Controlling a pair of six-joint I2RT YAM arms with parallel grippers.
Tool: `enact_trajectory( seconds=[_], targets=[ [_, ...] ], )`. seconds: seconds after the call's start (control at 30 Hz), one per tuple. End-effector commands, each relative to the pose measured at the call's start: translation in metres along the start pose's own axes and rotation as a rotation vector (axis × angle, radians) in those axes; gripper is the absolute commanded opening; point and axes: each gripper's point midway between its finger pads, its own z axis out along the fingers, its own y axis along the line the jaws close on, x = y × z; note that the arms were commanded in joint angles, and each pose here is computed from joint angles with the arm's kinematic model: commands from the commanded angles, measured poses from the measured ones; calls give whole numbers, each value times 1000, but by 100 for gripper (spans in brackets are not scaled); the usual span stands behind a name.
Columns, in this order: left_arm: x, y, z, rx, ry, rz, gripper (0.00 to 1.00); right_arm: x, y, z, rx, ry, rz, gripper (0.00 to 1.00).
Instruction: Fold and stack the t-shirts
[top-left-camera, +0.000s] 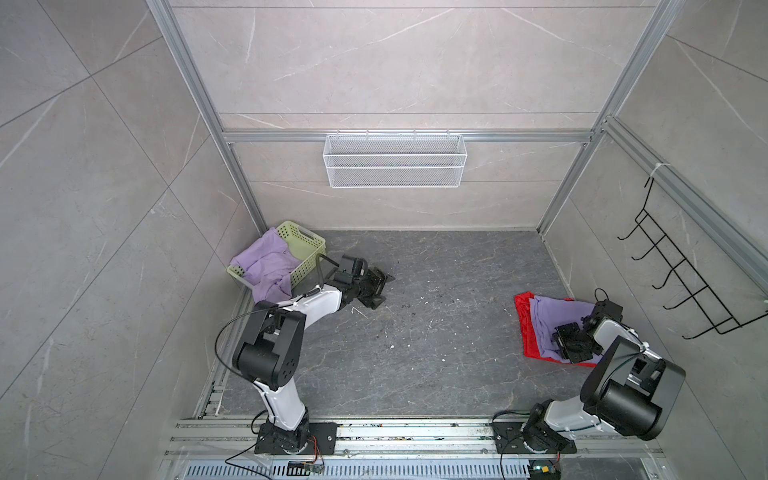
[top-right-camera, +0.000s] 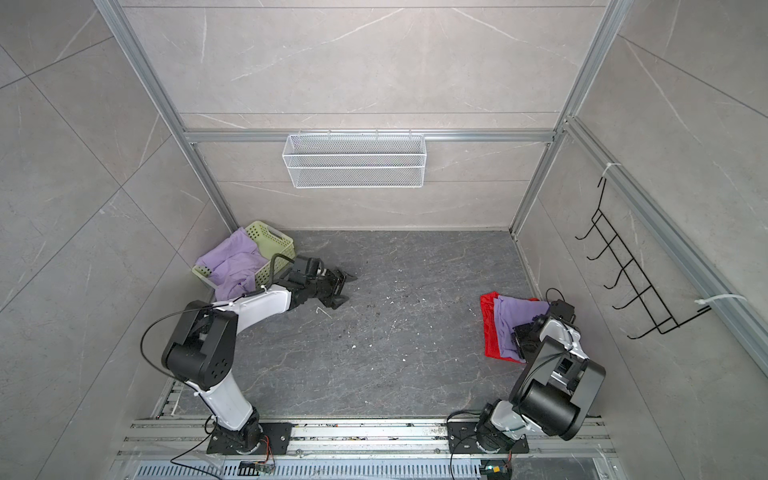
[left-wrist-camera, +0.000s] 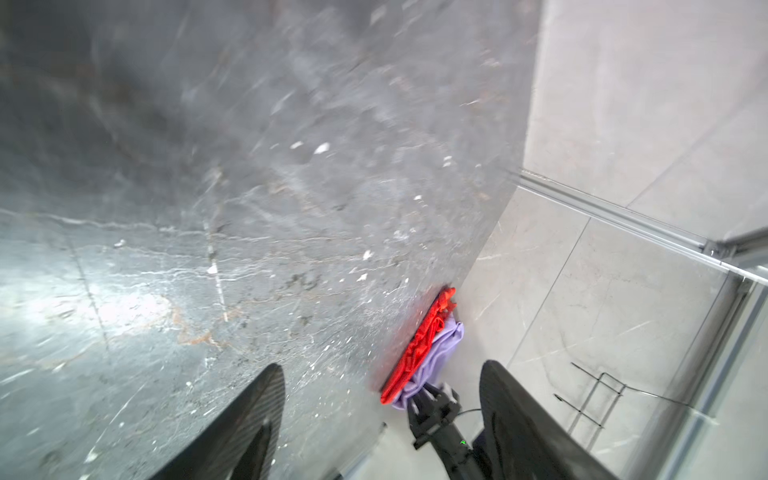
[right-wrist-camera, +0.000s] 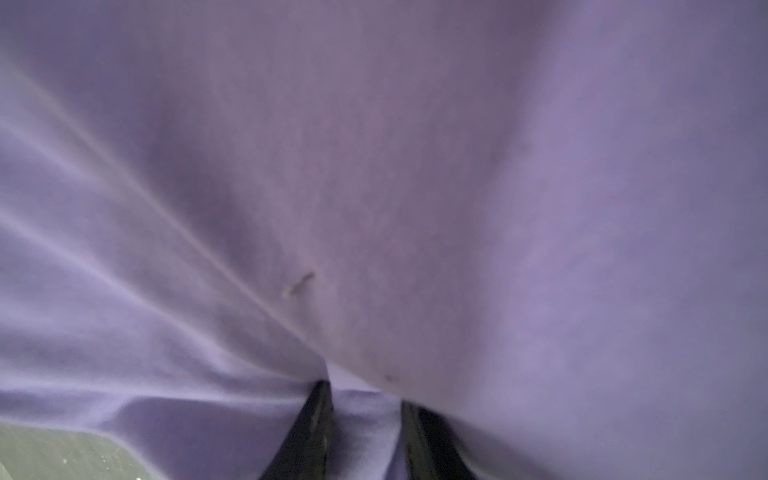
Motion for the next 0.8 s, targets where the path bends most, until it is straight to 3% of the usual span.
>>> enact_trajectory(
  seconds=[0.0, 0.13, 0.27, 0.5, 0.57, 0.63, 0.77],
  targets=[
    [-9, -15, -48, -79, -120, 200, 77, -7, 4, 4, 19, -7, -42, 34],
    [-30, -16, -94, -154, -272, 269, 77, -20, 30, -36, -37, -79, -108, 43],
    [-59, -14, -139, -213, -425, 312, 78, -26, 75, -87, -112, -218, -234, 63],
    [-95, -12, -206, -375, -647, 476, 87, 21, 179, -125, -271, -289, -506, 75],
    [-102, -13, -225, -416, -718, 546, 93, 43, 210, -134, -346, -318, -600, 98],
    [-109, -14, -239, -440, -790, 609, 99, 63, 236, -142, -396, -360, -695, 99],
    [-122, 1, -255, -474, -911, 702, 100, 100, 265, -153, -448, -440, -858, 99]
  ],
)
